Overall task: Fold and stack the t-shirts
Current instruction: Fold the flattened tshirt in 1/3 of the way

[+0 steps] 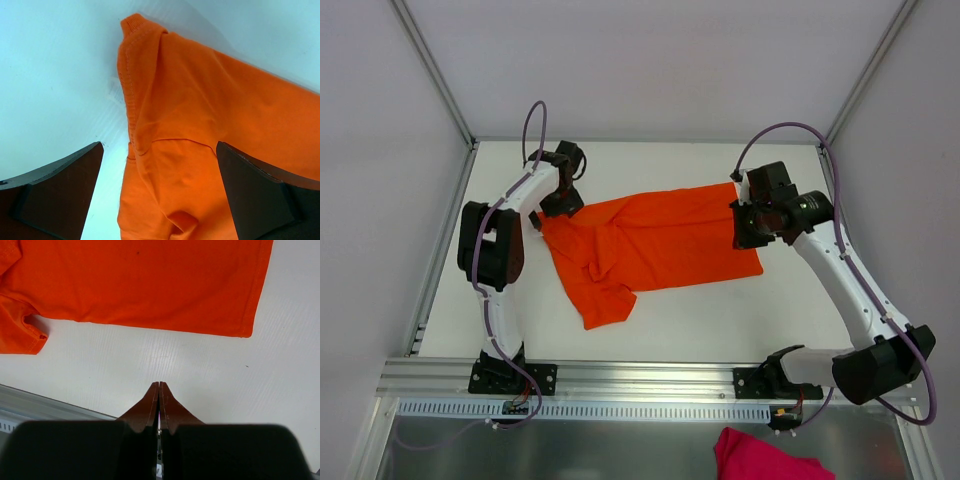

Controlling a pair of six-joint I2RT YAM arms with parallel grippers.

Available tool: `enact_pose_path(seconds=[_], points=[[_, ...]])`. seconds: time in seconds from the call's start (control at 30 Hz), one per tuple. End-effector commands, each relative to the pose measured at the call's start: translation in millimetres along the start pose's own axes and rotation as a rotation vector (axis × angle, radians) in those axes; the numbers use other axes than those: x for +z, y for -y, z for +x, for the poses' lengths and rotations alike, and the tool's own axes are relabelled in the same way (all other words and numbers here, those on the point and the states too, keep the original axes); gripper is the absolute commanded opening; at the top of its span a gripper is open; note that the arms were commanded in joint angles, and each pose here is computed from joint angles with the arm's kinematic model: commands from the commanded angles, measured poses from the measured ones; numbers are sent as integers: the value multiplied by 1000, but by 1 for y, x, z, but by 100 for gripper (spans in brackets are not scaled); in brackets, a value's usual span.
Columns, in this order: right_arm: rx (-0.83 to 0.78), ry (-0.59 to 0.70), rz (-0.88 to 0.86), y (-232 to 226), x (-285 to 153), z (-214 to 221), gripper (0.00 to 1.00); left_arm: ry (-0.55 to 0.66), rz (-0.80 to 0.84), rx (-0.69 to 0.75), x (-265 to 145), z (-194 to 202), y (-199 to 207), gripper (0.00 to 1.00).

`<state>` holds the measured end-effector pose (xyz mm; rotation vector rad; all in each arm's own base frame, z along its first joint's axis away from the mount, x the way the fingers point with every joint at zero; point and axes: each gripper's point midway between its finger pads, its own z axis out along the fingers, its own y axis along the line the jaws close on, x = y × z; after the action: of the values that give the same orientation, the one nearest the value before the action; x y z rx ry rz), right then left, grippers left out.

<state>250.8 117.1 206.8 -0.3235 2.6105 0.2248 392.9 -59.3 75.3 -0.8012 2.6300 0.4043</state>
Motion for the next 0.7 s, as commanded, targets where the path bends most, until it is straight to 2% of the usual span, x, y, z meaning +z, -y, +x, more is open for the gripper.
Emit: enact_pose_path(seconds=[0.0, 0.13, 0.17, 0.3, 0.37, 0.43, 0.57, 0.6, 0.67], points=[[-10, 44, 6, 0, -15, -1, 1, 19, -55, -16, 7, -9, -13, 99], [-10, 37, 7, 1, -14, 1, 1, -8, -48, -40, 17, -13, -9, 92], [-10, 37, 7, 1, -14, 1, 1, -13, -45, -46, 19, -14, -9, 85], [-11, 40, 49, 9, -16, 1, 1, -37, -57, -68, 32, -22, -12, 69], [-12, 43, 58, 10, -17, 1, 1, -48, -83, -68, 36, -23, -18, 69], [-12, 44, 61, 11, -18, 1, 1, -41, -93, -70, 37, -26, -21, 63], [-9, 38, 67, 12, -17, 1, 1, -38, -94, -68, 38, -28, -21, 39], [-10, 38, 63, 11, -17, 1, 1, -40, -95, -67, 38, -28, -22, 29], [-6, 34, 57, 10, -15, 2, 1, -34, -97, -63, 38, -29, -22, 20]])
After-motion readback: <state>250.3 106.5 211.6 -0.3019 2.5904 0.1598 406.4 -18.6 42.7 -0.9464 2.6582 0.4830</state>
